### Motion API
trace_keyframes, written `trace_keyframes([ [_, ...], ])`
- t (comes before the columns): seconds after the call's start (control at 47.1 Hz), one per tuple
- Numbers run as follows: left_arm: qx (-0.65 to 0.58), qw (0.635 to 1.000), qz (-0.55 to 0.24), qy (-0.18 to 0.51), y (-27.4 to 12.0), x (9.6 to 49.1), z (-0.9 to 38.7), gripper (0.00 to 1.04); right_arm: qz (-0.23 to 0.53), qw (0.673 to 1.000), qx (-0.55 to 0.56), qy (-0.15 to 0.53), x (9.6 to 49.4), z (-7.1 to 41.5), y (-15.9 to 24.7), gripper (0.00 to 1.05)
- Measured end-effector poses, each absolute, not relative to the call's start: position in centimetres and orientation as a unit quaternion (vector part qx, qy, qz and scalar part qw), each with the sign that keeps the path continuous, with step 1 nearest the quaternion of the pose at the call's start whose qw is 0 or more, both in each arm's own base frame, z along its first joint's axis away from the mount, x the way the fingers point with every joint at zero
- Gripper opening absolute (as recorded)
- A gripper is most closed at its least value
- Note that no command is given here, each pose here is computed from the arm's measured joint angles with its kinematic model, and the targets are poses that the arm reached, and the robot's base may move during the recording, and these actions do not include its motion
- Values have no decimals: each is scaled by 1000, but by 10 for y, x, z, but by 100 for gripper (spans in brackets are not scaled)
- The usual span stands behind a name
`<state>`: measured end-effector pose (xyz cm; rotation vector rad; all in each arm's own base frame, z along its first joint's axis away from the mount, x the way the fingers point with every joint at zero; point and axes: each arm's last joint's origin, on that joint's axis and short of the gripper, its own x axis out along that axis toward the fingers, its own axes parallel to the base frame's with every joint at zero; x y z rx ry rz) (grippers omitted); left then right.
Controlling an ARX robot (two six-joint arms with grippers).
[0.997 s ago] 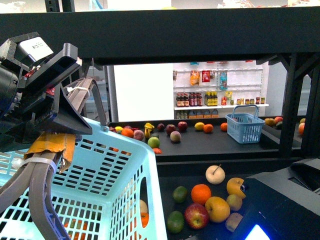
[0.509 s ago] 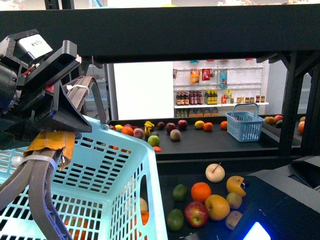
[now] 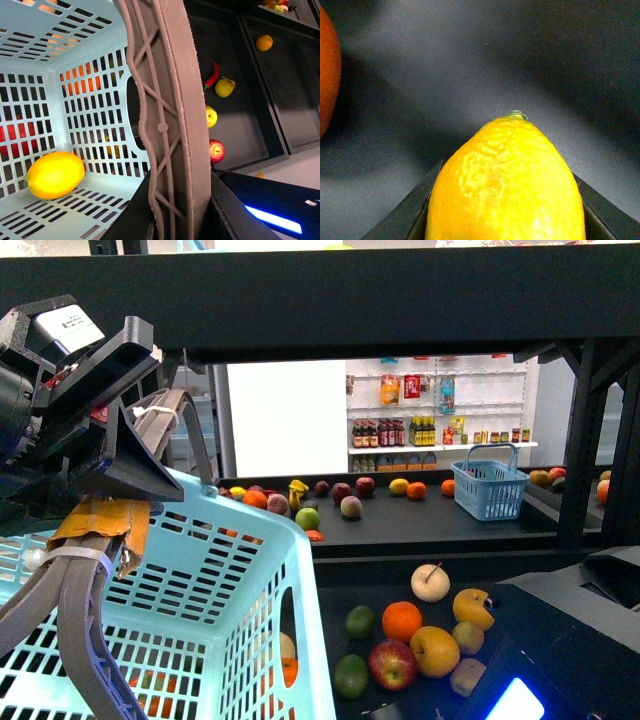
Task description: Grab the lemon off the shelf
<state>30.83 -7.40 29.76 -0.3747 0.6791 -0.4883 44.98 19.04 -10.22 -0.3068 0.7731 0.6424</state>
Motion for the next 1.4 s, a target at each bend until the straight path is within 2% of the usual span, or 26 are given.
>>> trace_keyframes([
  [0.191,-181,897,-235,328,-74,308,298,17,289,867,-136,382,445,-89,169,55],
  [0.552,-181,897,-236,328,-74,308,298,17,246,900,-140,331,461,-3,128,55],
  [0.934,-181,897,-235,328,-74,308,298,17,242,914,-140,294,454,68,115,55],
  [1.167,-181,897,-236,328,-74,308,298,17,237,932,-140,235,451,151,113,55],
  [1.401,-181,897,-236,328,-74,308,298,17,250,937,-139,199,438,200,120,55],
])
